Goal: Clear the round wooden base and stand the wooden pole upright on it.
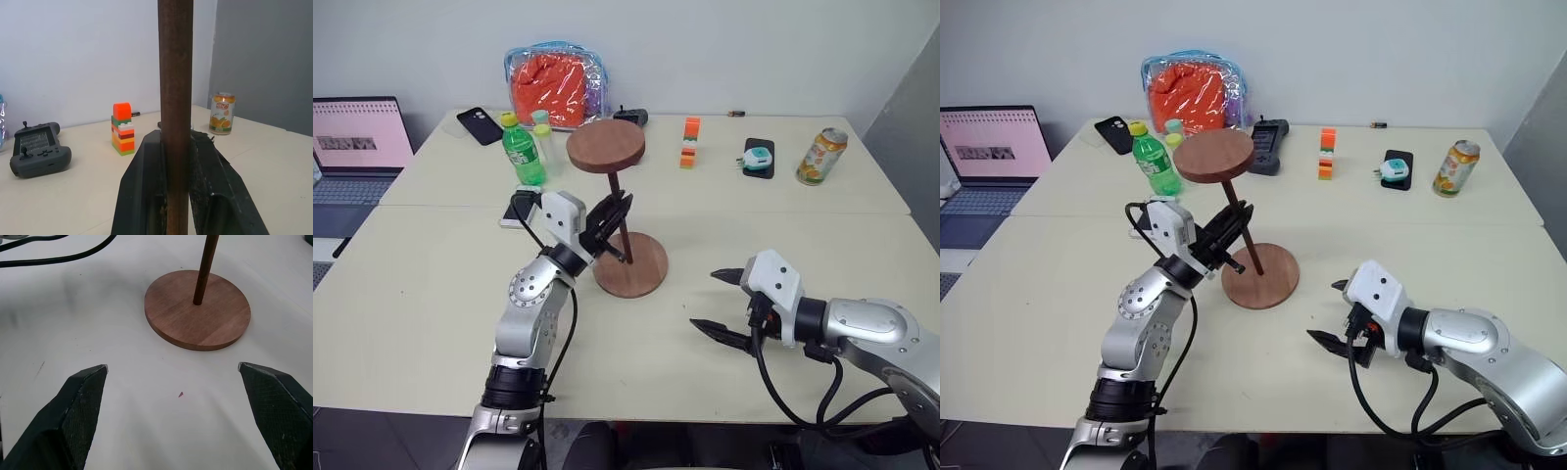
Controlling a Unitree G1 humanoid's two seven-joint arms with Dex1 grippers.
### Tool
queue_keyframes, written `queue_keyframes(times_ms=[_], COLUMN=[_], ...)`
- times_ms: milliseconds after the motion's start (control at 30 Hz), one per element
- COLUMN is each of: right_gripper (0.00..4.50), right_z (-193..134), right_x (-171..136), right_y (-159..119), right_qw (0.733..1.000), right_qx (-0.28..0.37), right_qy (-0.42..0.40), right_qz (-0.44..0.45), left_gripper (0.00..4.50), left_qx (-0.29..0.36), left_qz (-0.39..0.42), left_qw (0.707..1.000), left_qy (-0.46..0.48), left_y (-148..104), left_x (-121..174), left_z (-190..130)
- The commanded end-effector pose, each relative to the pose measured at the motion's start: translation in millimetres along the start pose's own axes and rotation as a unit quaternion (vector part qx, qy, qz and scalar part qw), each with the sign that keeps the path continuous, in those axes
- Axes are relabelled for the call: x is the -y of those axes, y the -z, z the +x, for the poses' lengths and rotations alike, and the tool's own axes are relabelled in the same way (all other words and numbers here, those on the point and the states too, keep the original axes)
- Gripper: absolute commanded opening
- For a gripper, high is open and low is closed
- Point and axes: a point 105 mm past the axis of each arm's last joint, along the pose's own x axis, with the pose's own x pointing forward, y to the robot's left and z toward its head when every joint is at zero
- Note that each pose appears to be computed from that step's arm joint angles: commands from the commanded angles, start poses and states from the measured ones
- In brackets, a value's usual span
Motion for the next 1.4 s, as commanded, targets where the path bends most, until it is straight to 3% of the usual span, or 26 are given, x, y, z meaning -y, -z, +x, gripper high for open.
queue_keyframes(times_ms=[33, 500, 900, 1200, 1400], right_gripper=[4.5, 4.5, 4.5, 4.5, 4.5], right_z=[-1.0, -0.3, 0.2, 1.6, 2.2], right_x=[-6.7, -7.4, -6.5, -4.9, -4.1], right_y=[-9.6, -9.7, -8.2, -8.6, -8.7], right_qw=[1.0, 1.0, 1.0, 1.0, 1.0], right_qx=[0.017, 0.018, 0.016, 0.019, 0.02], right_qy=[-0.009, -0.008, -0.005, -0.003, -0.001], right_qz=[-0.018, -0.016, -0.017, -0.017, -0.019], left_gripper=[0.24, 0.24, 0.24, 0.24, 0.24], left_qx=[-0.09, -0.137, -0.169, -0.149, -0.169], left_qz=[-0.006, -0.016, 0.009, 0.007, 0.002], left_qw=[0.996, 0.989, 0.985, 0.988, 0.984], left_qy=[-0.024, -0.054, -0.036, -0.04, -0.049], left_y=[41.4, 60.1, 69.5, 54.3, 61.2], left_x=[-10.1, -27.8, -21.6, -27.4, -32.2], left_z=[-19.9, -23.9, -33.4, -22.8, -22.9])
